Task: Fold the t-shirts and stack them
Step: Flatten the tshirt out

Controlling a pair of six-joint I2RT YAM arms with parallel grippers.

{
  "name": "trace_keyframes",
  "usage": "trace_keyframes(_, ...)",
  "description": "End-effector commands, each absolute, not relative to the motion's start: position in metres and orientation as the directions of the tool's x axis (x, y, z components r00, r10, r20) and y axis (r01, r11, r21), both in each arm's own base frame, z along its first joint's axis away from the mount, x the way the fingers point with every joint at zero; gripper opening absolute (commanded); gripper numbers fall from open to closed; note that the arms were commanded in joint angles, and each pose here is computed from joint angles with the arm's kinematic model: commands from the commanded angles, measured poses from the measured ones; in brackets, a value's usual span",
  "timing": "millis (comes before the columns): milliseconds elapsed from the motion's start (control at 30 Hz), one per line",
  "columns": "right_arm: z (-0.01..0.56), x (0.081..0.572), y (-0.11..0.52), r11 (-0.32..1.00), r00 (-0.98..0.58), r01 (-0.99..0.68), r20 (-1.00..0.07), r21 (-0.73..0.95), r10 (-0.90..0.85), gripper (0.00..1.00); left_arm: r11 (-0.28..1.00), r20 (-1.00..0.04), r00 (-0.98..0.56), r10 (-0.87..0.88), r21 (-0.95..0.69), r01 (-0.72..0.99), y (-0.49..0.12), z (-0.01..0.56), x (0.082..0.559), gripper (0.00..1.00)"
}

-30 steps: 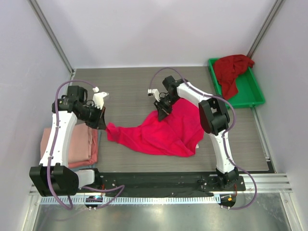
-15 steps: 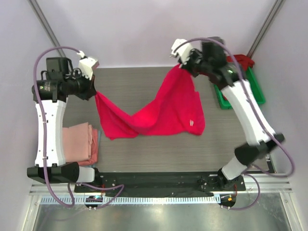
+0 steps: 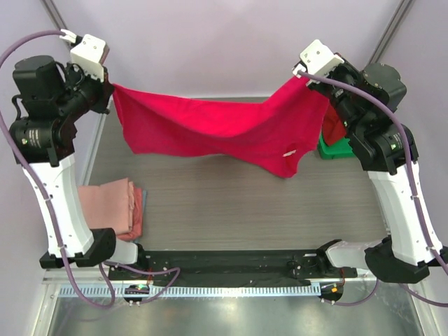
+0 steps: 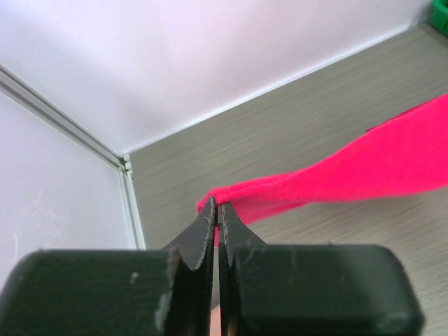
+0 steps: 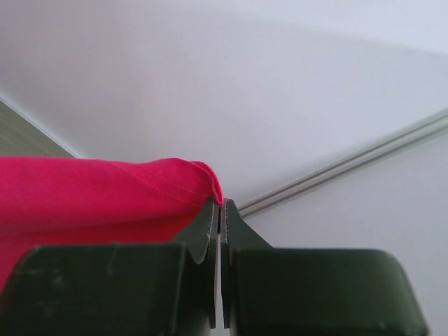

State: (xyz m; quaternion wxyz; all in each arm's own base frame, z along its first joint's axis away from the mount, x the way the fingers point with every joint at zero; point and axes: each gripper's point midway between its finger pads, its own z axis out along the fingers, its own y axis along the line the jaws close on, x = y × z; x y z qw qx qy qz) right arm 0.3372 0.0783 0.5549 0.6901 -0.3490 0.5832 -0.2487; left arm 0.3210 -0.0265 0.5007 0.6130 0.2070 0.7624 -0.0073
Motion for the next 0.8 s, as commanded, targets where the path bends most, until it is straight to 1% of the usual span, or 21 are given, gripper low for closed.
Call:
trace_keyframes(0, 0.6, 0.311, 0.053, 0.696, 0.226, 0.082, -0.666, -0.714, -0.71, 0.01, 0.923, -0.957, -0.042, 0.288, 0.265, 0.28, -0.027, 0.536, 0.298, 0.0)
trace_keyframes(167, 0.648, 0.278, 0.036, 0.702, 0.301, 0.175, -0.642, -0.69, -0.706, 0.01, 0.916, -0.945, 0.052, 0.322, 0.325, 0.236, -0.024, 0.561, 0.268, 0.0)
trace_keyframes(300, 0.683, 0.245, 0.031, 0.69, 0.396, 0.222, -0.583, -0.688, -0.709, 0.01, 0.915, -0.93, 0.142, 0.338, 0.36, 0.184, -0.022, 0.587, 0.237, 0.0)
trace_keyframes(400, 0.701, 0.213, 0.026, 0.691, 0.474, 0.244, -0.538, -0.68, -0.697, 0.01, 0.914, -0.918, 0.193, 0.347, 0.377, 0.152, -0.021, 0.601, 0.219, 0.0)
trace_keyframes(500, 0.714, 0.182, 0.014, 0.709, 0.515, 0.274, -0.524, -0.649, -0.679, 0.01, 0.91, -0.897, 0.256, 0.36, 0.398, 0.115, -0.02, 0.616, 0.197, 0.0)
trace_keyframes(633, 0.731, 0.138, 0.002, 0.725, 0.586, 0.312, -0.477, -0.614, -0.655, 0.01, 0.909, -0.871, 0.322, 0.37, 0.411, 0.067, -0.019, 0.631, 0.169, 0.0)
trace_keyframes(767, 0.759, 0.086, -0.013, 0.764, 0.66, 0.368, -0.43, -0.531, -0.616, 0.01, 0.907, -0.832, 0.408, 0.376, 0.42, 0.021, -0.02, 0.649, 0.133, 0.0)
